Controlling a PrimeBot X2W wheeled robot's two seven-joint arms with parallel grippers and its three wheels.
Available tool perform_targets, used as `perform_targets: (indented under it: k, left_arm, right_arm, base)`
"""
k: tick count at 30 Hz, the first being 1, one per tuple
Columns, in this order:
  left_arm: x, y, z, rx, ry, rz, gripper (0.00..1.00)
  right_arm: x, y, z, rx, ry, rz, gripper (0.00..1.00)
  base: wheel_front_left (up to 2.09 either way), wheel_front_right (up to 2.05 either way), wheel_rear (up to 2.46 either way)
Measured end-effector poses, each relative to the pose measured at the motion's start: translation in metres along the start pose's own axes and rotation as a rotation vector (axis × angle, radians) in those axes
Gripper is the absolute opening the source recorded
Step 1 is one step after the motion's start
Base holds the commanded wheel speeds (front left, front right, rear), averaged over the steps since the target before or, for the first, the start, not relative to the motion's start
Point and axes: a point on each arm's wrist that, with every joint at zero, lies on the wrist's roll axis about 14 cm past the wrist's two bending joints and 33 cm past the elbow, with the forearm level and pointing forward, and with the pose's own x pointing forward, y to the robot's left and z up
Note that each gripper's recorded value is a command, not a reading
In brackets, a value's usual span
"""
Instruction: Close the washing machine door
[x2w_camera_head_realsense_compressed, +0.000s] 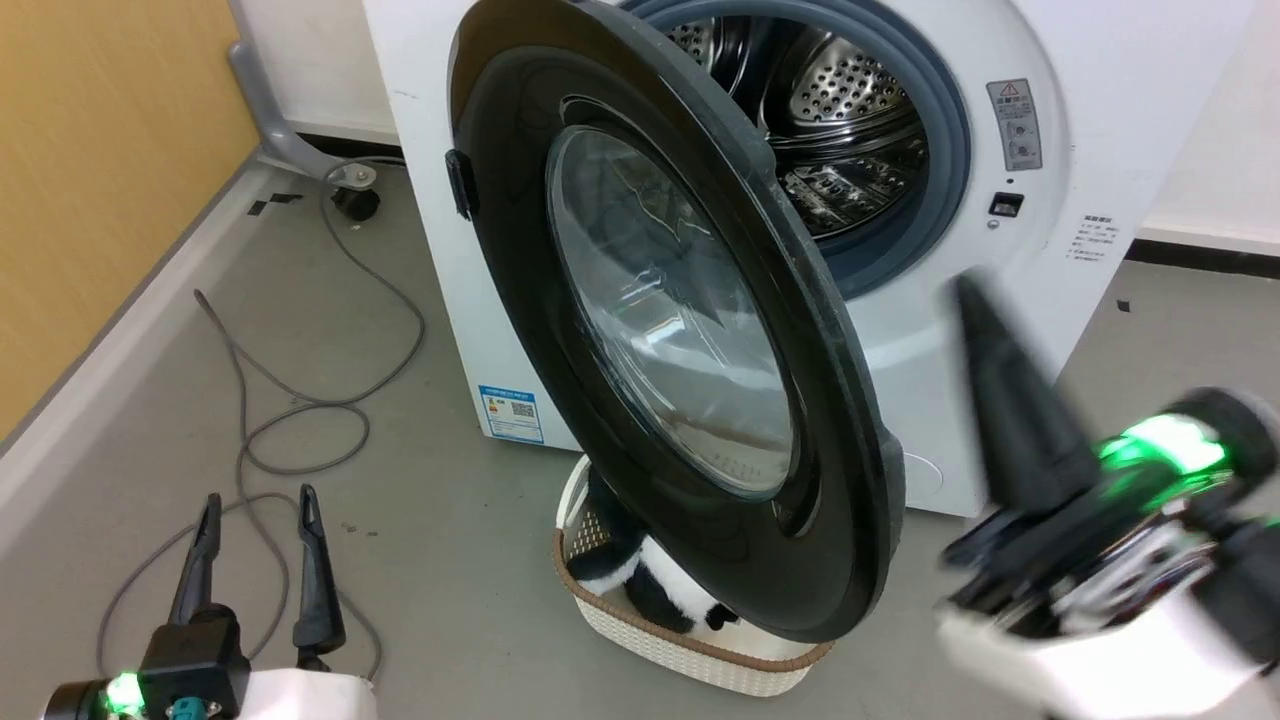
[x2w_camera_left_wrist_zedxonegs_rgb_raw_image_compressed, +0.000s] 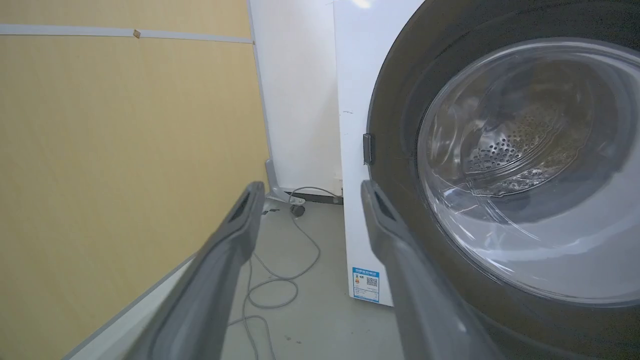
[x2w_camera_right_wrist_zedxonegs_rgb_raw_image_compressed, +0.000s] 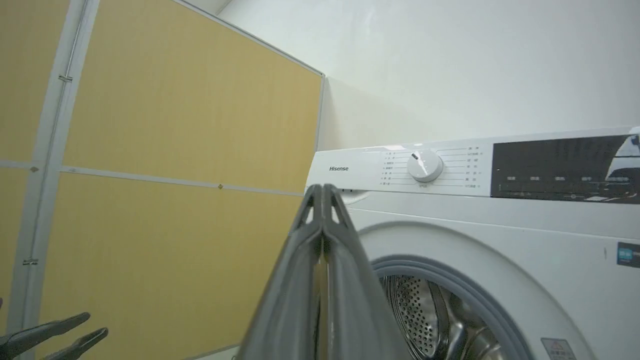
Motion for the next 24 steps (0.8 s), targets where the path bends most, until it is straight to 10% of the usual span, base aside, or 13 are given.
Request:
perform_targets:
  k: [13, 24]
  left_arm:
    - [0.001, -0.007, -0.009, 0.001, 0.014, -0.019, 1.00]
    - [0.007, -0.023, -0.019, -0.005, 0.040, -0.054, 1.00]
  right_arm:
    - [-0.060, 0.079, -0.085, 0.031, 0.352, 0.356, 0.00]
    - [-0.117, 0.031, -0.151, 0.003, 0.631, 0.224, 0.00]
  base:
    - [0.00, 0.00, 0.00]
    - [0.00, 0.00, 0.00]
